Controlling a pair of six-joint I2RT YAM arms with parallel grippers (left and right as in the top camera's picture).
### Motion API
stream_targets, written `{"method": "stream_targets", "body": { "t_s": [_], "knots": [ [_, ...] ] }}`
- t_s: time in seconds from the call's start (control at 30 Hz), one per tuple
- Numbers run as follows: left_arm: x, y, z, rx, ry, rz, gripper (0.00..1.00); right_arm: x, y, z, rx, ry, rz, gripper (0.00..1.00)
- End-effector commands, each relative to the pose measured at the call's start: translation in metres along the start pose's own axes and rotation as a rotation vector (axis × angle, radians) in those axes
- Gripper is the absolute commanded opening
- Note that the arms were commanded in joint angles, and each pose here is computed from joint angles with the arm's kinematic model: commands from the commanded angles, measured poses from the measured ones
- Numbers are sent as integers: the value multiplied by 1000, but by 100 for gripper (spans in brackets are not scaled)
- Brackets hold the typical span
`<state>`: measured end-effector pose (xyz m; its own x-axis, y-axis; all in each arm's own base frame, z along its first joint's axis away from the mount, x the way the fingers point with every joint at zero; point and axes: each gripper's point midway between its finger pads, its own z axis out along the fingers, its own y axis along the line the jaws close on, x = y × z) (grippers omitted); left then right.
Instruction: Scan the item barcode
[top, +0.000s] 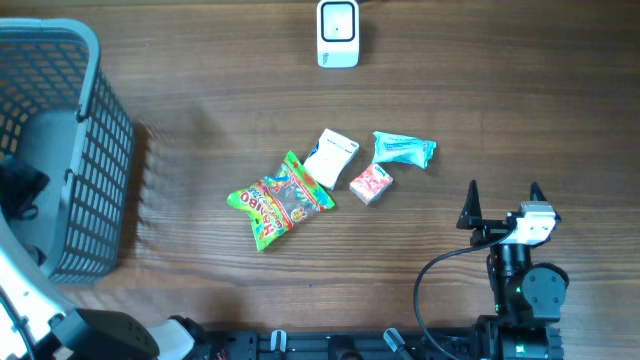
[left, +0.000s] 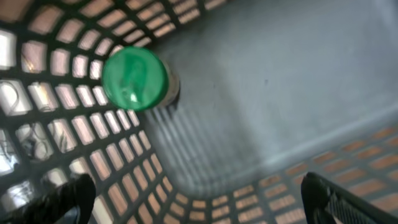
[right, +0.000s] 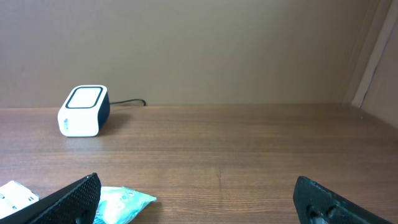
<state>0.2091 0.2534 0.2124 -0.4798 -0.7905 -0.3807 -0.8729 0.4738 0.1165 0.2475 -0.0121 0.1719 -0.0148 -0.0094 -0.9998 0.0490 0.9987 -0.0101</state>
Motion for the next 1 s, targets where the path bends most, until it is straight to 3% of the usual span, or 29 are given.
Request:
{"method": "stream_targets", "body": {
  "t_s": [0.0,0.13,0.33,0.47,0.57,0.6,0.63,0.67,0.77,0.9,0.97],
  "knots": [
    [16,9,32,-74,82,305,100,-2,1,0,-6,-12,-13,100],
    [17,48,53,-298,131,334,100,-3,1,0,-6,-12,-13,100],
    [5,93,71,-347,126,180,100,-2,1,0,-6,-12,-14,100],
    [-3,96,85,-203,94,72,100,-3,1,0,-6,-12,-14,100],
    [-4,93,97,-184,103,66,100,-2,1,0,-6,-12,-14,100],
    [-3,86,103,-149,113,67,93,-3,1,0,-6,-12,-13,100],
    [-3,81,106,-118,119,67,81,-2,1,0,-6,-12,-14,100],
    [-2,72,109,-68,123,65,50,-2,1,0,-6,-12,-14,100],
    [-1,50,109,62,125,52,5,-2,1,0,-6,-12,-14,100],
    [4,45,108,90,145,45,4,-2,1,0,-6,-12,-14,100],
    [5,62,109,-15,148,-36,4,-2,1,0,-6,-12,-14,100]
  ]
}}
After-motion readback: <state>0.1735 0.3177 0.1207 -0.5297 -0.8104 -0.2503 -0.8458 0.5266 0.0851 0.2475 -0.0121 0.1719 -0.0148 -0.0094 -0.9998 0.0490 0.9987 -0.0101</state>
